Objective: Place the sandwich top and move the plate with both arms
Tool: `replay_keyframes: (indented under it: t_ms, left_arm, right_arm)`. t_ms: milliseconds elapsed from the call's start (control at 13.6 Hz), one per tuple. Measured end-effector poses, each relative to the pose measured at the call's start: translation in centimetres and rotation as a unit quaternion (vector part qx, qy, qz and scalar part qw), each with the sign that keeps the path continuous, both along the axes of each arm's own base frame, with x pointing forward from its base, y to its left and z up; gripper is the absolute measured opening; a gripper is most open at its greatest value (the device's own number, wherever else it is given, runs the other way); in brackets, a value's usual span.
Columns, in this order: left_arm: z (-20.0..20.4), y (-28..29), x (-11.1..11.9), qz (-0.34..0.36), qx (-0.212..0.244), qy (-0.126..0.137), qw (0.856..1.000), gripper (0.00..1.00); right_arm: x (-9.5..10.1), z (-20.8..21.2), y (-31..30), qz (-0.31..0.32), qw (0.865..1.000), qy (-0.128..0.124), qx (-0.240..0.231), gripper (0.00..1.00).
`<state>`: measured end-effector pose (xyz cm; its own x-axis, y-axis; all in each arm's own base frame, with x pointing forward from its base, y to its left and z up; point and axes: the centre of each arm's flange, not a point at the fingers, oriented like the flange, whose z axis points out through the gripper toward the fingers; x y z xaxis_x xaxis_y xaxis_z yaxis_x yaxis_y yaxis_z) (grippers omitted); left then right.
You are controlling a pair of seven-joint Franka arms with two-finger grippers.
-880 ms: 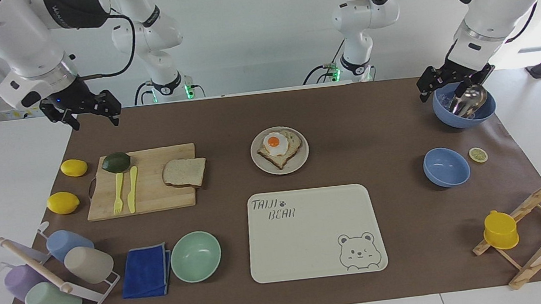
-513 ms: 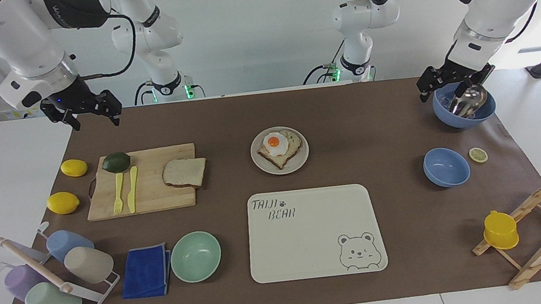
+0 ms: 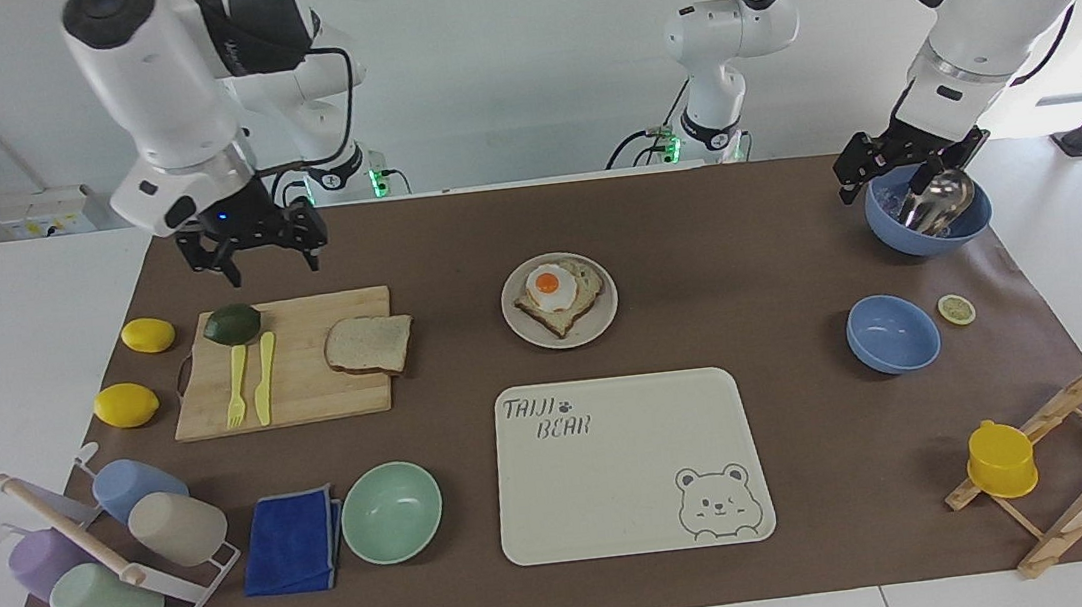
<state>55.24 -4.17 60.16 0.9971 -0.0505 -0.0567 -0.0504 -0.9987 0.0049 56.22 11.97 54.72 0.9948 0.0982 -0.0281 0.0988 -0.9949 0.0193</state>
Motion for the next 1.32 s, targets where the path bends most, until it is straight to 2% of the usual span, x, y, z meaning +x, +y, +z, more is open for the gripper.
replay_keyframes:
  t_ms: [147,293,440,733,880,1173,1247,1320]
  left_arm:
    - [0.0,0.0,0.0,0.0,0.0,0.0,1.0,1.0]
    - [0.0,0.0,0.0,0.0,0.0,0.0,1.0,1.0]
    - [0.0,0.0,0.0,0.0,0.0,0.0,1.0,1.0]
    - [0.0,0.0,0.0,0.0,0.0,0.0,1.0,1.0]
    - [0.0,0.0,0.0,0.0,0.0,0.0,1.0,1.0]
    - [0.0,0.0,0.0,0.0,0.0,0.0,1.0,1.0]
    - [0.0,0.0,0.0,0.0,0.0,0.0,1.0,1.0]
    - [0.0,0.0,0.0,0.0,0.0,0.0,1.0,1.0]
  right_arm:
    - [0.6,-6.1,5.4,-0.012,1.0,0.01,-0.02,1.0]
    - [0.4,-12.4,8.0,-0.018,0.999,0.01,-0.045,1.0]
    - [-0.6,-16.8,8.9,-0.029,0.996,0.016,-0.077,1.0]
    - [-2.9,-23.3,10.9,-0.024,0.983,0.016,-0.182,1.0]
    - [-3.9,-25.4,11.0,-0.017,0.978,0.023,-0.208,1.0]
    - [-4.4,-26.6,9.9,0.0,0.971,0.02,-0.24,1.0]
    - [-4.5,-26.8,9.8,0.003,0.97,0.02,-0.243,0.94]
    - [-4.5,-26.8,9.7,0.004,0.969,0.02,-0.245,0.94]
